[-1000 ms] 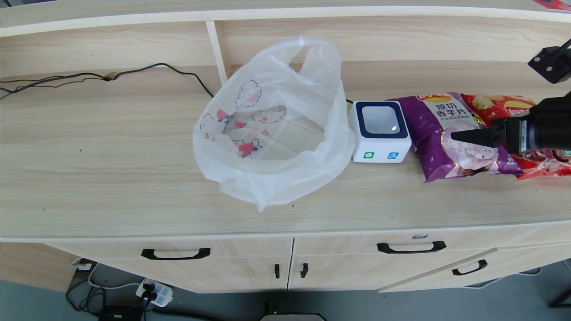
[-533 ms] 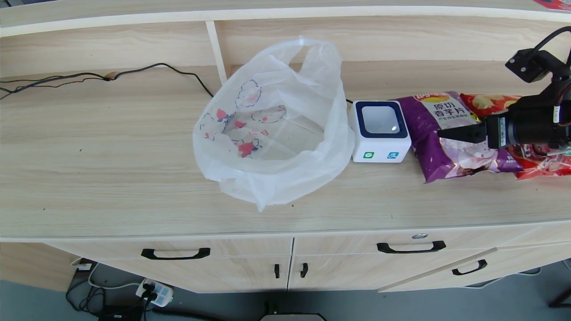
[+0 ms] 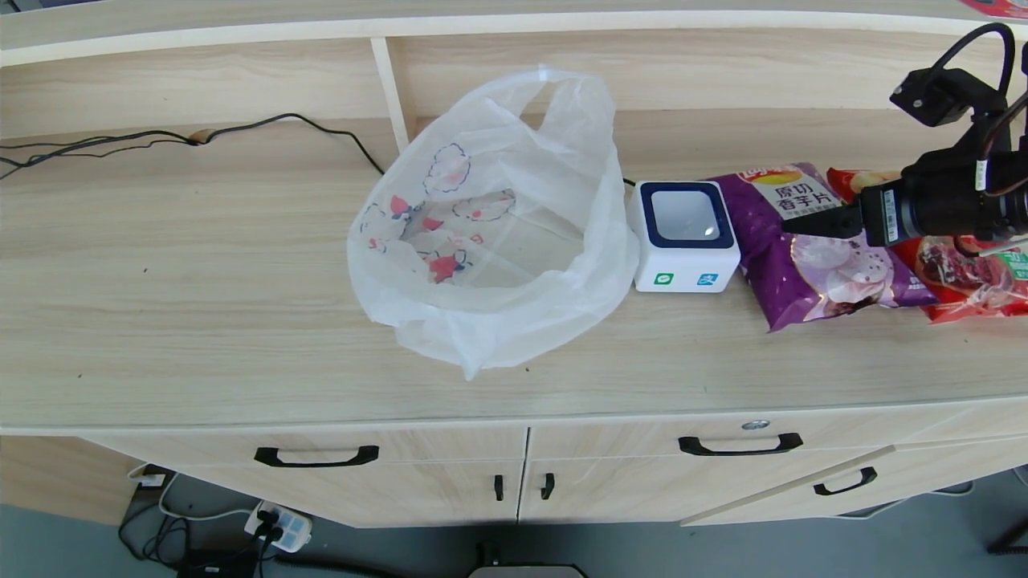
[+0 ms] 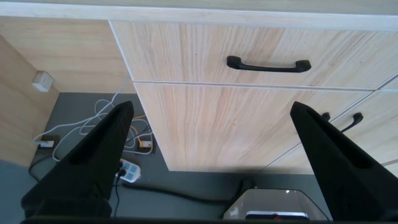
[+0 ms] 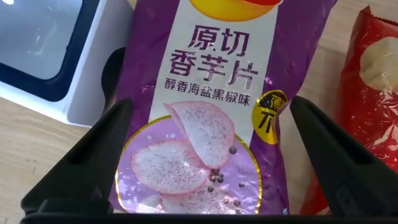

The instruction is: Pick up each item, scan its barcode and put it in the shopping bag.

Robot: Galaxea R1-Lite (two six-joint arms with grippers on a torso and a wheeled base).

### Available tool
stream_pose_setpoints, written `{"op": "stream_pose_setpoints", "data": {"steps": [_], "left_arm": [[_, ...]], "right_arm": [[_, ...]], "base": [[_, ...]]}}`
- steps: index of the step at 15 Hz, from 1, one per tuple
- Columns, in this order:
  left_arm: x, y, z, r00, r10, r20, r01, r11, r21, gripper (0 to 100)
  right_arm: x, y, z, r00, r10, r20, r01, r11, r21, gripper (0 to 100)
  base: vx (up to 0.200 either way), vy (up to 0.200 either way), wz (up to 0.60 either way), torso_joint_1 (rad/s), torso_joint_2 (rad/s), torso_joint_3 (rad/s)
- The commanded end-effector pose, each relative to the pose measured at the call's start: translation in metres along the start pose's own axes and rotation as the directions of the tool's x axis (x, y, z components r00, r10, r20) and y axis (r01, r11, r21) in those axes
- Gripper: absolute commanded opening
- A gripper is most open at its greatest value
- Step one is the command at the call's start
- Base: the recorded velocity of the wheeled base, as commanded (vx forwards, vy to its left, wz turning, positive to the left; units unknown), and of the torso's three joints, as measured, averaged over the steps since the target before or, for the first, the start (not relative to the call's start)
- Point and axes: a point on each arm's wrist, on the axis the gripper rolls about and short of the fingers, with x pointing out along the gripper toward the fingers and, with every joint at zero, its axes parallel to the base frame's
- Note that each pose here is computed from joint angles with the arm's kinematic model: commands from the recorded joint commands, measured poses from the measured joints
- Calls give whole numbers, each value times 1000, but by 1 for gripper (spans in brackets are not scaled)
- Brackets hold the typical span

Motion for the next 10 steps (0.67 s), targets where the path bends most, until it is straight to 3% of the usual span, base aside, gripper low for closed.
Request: {"op": "stream_pose_setpoints", "data": {"steps": [1, 10], "left_arm": [[0, 0, 0, 1000, 1, -1, -1, 1000, -1, 100], [0, 0, 0, 1000, 1, -1, -1, 1000, 1, 100]], "right_arm": [[14, 0, -4, 999, -4, -32, 4, 1000, -21, 100], [39, 3, -9, 998, 21, -65, -23, 999, -27, 100]], "base": [[0, 0, 0, 0, 0, 0], [0, 0, 0, 0, 0, 0]]}}
